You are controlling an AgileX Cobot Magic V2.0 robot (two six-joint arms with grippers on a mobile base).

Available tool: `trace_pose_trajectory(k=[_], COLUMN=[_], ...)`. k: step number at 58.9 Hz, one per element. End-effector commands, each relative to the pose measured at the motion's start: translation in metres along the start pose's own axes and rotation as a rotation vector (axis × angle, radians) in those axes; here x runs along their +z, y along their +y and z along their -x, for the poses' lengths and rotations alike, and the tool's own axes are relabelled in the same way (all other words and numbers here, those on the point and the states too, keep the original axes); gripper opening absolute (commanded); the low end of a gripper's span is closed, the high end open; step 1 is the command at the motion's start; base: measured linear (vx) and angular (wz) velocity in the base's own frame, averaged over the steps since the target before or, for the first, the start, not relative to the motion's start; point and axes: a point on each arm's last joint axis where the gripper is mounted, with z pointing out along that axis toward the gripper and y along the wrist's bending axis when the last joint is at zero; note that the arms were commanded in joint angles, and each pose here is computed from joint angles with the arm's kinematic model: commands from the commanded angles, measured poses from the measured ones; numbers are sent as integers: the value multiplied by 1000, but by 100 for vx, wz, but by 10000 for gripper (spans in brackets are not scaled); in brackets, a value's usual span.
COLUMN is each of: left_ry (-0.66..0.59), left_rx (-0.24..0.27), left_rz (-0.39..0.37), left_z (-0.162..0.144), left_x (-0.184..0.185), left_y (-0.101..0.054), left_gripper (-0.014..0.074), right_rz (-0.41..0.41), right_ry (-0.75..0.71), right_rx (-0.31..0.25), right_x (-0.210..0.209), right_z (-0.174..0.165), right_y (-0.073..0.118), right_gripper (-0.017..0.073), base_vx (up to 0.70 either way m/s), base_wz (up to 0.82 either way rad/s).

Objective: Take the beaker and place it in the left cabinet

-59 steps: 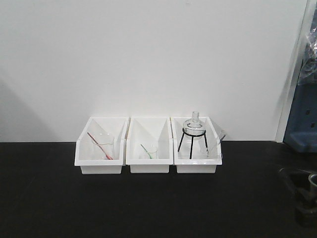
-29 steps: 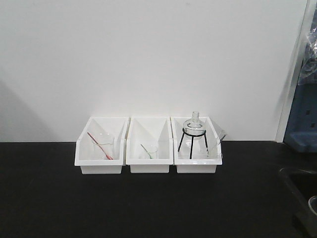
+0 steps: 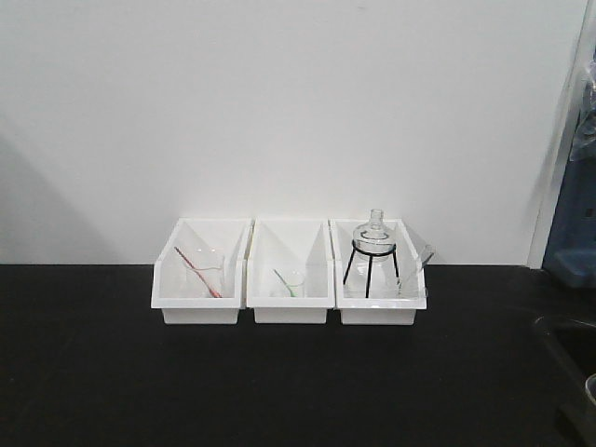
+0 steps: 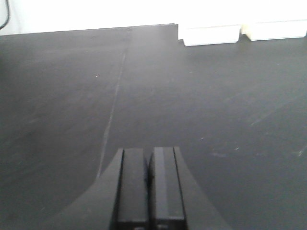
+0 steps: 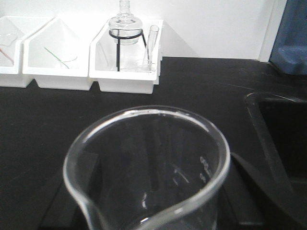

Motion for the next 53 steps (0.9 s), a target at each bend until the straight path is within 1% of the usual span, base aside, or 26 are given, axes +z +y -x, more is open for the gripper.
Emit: trace_pose_trajectory(k=[1,26,53], left_ry=[-99,-99,-99], left_rx=[-1,-1,-1], left_rz=[-18,-18,-18], left_z=[12,12,12], left_x=[-3,-3,-3], left_y=[-1,-1,-1], left_gripper=[4,4,4], right_rz=[34,34,35], right_ry=[-83,-83,-84], right_rx=[-12,-12,-12], right_x=[-3,-3,-3], right_z=[15,15,15], right_y=[3,3,3], right_gripper=[-1,-1,-1], base_vx=[-3,-7,-14], base_wz=[14,28,54])
